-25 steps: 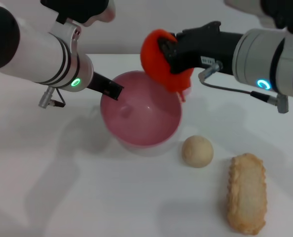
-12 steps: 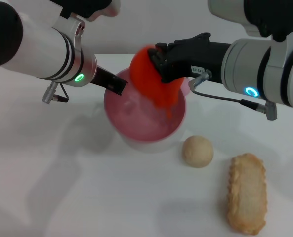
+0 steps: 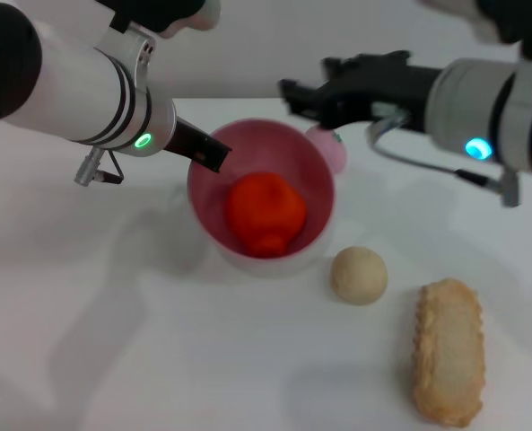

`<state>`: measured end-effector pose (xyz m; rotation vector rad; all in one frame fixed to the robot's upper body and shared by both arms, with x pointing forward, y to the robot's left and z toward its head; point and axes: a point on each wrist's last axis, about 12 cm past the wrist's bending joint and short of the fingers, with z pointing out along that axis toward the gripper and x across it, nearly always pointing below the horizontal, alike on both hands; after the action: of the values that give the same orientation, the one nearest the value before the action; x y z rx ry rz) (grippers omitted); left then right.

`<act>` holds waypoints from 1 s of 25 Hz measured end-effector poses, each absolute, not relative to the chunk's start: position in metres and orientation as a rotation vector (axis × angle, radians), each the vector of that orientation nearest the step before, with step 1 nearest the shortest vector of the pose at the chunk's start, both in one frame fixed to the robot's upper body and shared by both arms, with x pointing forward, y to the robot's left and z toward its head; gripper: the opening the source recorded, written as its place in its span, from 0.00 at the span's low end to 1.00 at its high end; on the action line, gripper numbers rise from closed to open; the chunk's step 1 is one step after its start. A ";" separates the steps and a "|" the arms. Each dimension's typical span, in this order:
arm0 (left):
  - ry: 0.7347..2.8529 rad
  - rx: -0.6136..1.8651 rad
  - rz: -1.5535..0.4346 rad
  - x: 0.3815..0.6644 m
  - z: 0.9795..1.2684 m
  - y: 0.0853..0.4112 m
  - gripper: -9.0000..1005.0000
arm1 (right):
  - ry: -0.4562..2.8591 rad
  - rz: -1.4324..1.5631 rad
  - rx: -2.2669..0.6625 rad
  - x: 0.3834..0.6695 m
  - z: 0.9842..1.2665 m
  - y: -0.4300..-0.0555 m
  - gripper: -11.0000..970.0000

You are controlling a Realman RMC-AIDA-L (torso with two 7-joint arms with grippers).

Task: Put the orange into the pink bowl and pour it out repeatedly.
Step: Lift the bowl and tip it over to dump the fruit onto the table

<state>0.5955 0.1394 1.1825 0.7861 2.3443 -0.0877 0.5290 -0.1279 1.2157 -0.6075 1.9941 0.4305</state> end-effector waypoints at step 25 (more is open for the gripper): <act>1.529 1.509 0.663 0.534 1.184 0.062 0.05 | 2.256 0.270 -0.151 0.551 1.164 -0.235 0.65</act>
<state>0.5343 0.0621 1.1835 1.5089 1.5295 0.6632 0.5507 -0.2345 1.1639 -0.1509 2.2563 0.2698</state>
